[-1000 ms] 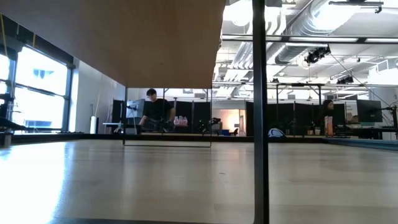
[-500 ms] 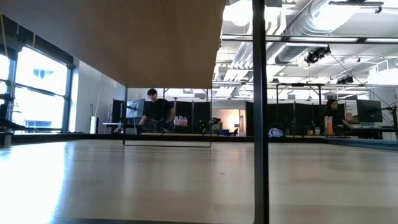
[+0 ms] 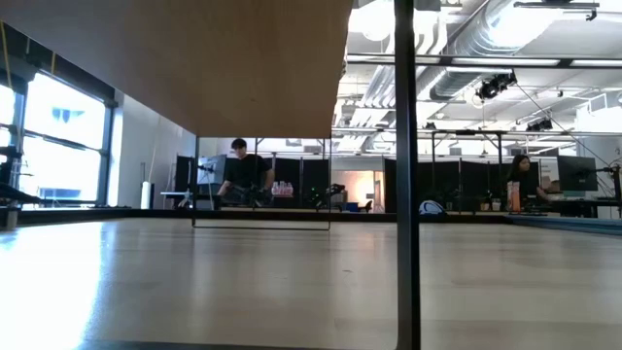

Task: Sort vases onto shelf
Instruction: Put the yellow vase on the shelf to align with the other yellow vases

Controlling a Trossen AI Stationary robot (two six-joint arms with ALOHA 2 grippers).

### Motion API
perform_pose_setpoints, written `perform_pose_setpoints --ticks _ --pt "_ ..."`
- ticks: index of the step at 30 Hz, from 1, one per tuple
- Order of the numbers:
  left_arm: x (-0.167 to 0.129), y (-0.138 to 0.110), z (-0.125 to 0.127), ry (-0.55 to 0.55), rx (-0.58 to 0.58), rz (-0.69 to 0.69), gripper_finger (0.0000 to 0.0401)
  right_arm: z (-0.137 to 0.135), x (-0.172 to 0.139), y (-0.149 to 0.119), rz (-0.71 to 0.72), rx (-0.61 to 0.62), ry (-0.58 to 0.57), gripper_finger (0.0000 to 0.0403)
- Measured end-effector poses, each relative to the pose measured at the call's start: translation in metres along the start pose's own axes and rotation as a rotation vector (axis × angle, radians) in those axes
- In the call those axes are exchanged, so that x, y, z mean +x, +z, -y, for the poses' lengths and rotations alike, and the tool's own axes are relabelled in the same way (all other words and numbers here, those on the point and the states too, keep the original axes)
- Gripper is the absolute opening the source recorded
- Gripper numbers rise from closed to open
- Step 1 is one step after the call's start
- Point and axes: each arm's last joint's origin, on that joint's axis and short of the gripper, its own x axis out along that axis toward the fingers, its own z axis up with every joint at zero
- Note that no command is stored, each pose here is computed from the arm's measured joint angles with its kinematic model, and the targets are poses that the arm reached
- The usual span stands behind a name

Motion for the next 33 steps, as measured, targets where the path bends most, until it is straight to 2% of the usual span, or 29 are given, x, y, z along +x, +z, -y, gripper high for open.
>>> perform_pose_setpoints --ticks 18,33 --pt "-0.001 0.0 0.0 -0.002 -0.001 0.0 0.0165 0.0 0.0 0.0 0.0 0.002 0.0 0.0" --pt "-0.014 0.003 -0.002 0.023 -0.003 0.046 0.0175 0.0 0.0 0.0 0.0 -0.001 0.0 0.0"
